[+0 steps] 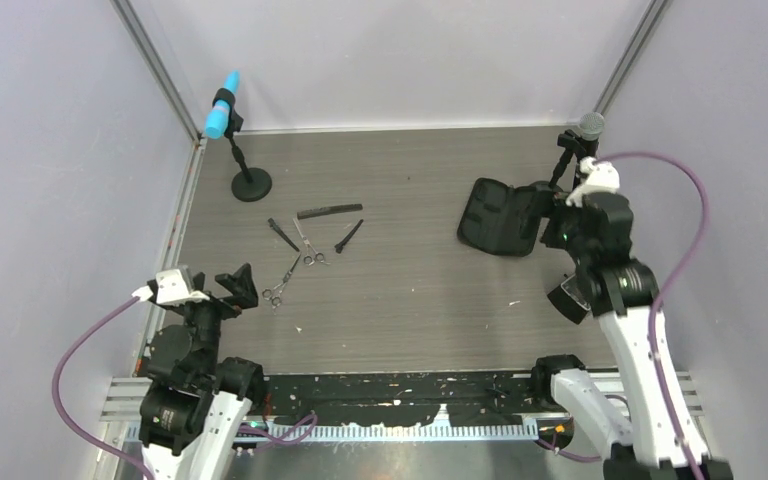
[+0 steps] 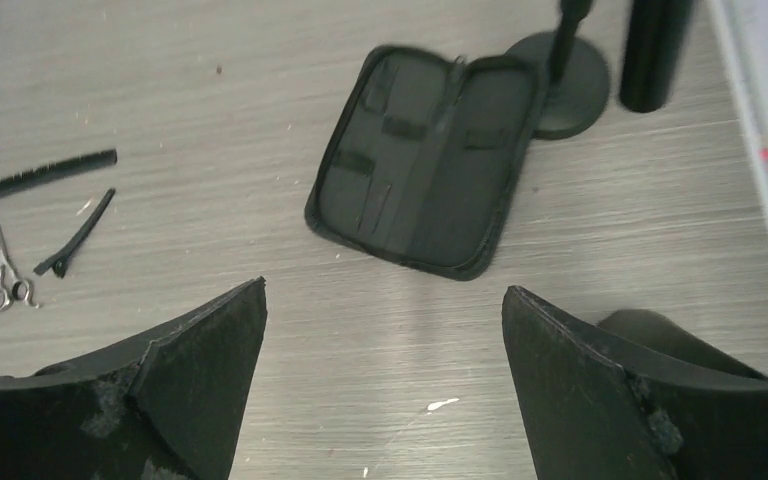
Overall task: Sort the hair-cutting tools
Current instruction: Move the hairdressing tool bag to the center of the board.
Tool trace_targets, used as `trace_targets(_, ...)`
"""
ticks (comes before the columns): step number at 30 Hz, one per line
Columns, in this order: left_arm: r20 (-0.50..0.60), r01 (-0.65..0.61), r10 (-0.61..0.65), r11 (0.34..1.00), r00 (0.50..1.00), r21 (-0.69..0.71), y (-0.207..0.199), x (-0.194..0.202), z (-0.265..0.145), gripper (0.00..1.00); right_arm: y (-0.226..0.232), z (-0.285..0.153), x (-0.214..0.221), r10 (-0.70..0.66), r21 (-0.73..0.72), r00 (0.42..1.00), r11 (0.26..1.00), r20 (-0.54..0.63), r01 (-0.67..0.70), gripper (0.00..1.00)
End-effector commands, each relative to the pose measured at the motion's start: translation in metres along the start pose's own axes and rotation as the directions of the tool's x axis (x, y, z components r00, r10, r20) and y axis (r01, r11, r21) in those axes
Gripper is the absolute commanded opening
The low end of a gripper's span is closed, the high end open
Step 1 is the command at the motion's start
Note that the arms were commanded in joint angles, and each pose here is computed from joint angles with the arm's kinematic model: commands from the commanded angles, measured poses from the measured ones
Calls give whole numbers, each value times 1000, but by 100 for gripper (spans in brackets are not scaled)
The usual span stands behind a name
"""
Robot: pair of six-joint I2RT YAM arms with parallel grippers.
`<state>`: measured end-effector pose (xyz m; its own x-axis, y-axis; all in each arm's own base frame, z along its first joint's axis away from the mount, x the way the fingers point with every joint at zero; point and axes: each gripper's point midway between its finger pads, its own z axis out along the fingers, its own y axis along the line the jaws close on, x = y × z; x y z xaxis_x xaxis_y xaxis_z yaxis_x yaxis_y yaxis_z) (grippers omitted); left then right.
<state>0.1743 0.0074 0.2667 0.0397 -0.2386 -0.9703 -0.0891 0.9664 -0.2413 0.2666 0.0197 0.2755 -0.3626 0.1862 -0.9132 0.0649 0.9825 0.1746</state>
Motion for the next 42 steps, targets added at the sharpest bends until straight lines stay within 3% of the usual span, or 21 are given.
trace_targets(1,-106,10,-8,1000,994,24,-6,15,-4,100,28,27,11,20,-100,983,994,-185,-39,95)
trace_targets(7,-257,-24,46,996,965,89,-20,38,2,100,52,80,33,-12,-197,954,979,-300,-49,95)
trace_targets(12,-272,-9,39,994,961,112,-27,42,6,100,62,128,55,-65,-228,928,974,-367,-22,95)
trace_targets(16,-280,14,28,989,960,145,-35,44,8,100,67,166,94,-118,-243,874,970,-472,0,95)
trace_targets(26,-290,6,38,989,956,148,-37,44,11,100,100,211,164,-173,-326,797,945,-579,-32,95)
trace_targets(32,-285,10,36,987,958,159,-39,44,11,100,114,206,197,-232,-386,748,922,-621,-34,95)
trace_targets(42,-285,19,31,985,958,170,-41,43,10,100,151,136,265,-337,-506,657,859,-674,-78,96)
